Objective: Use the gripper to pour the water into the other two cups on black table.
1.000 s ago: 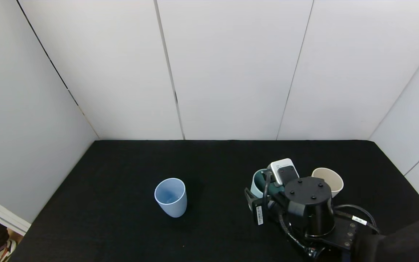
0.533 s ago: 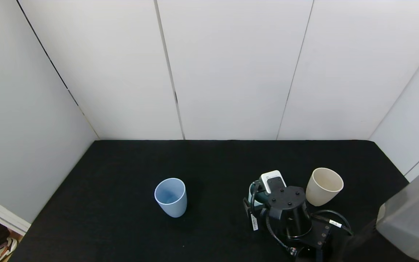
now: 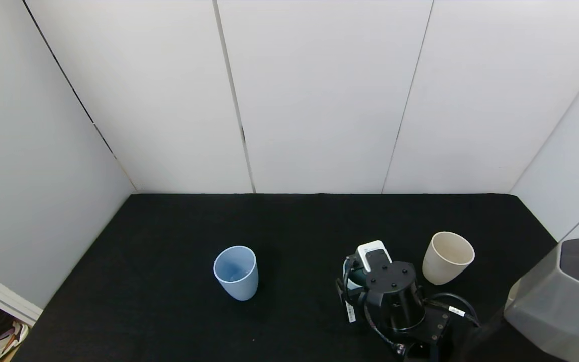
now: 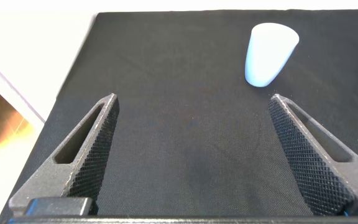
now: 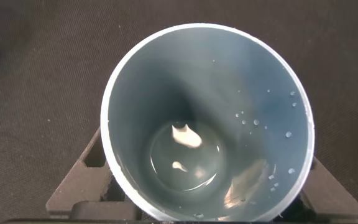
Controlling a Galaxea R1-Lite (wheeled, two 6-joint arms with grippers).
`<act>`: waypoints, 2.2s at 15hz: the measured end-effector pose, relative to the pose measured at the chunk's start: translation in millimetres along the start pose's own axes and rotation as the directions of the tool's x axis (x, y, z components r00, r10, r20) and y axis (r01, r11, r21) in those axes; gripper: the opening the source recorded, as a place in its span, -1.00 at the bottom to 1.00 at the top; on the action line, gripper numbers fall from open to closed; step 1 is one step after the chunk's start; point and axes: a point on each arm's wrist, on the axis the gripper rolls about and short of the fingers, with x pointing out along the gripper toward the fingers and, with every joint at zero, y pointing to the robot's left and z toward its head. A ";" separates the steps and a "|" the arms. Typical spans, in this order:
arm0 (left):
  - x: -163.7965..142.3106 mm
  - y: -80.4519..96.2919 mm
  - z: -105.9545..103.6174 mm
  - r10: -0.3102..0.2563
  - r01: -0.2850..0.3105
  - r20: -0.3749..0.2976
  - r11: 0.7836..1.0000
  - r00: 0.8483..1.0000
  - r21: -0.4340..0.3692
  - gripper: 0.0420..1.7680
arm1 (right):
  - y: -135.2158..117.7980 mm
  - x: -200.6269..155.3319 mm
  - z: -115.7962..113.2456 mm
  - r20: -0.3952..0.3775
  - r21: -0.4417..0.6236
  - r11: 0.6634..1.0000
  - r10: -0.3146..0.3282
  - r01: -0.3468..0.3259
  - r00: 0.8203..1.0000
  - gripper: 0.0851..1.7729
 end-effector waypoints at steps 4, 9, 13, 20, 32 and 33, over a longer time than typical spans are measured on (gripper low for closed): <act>0.0 0.0 0.0 0.000 0.000 0.000 1.000 1.000 0.000 0.94 | 1.3 3.5 -5.3 -0.011 -0.007 1.000 -0.001 0.001 1.000 0.35; 0.0 0.0 0.0 0.000 0.000 -0.001 1.000 1.000 0.000 0.94 | 2.7 6.6 -9.8 -0.015 -0.009 1.000 -0.002 0.002 1.000 0.35; 0.0 0.0 0.0 0.000 0.000 0.000 1.000 1.000 0.000 0.94 | 2.3 5.6 -8.3 -0.003 -0.001 1.000 0.000 0.000 1.000 0.48; 0.0 0.0 0.0 0.000 0.000 0.000 1.000 1.000 0.000 0.94 | -0.8 -5.9 8.8 0.044 0.024 1.000 0.008 -0.009 0.999 0.74; 0.0 0.0 0.0 0.000 0.000 -0.001 1.000 1.000 0.000 0.94 | -49.9 -91.0 103.2 0.305 0.058 0.998 -0.032 0.015 0.952 0.88; 0.0 0.0 0.0 0.000 0.000 0.000 1.000 1.000 0.000 0.94 | -57.6 -102.1 111.8 0.339 0.055 0.998 -0.043 0.026 0.940 0.89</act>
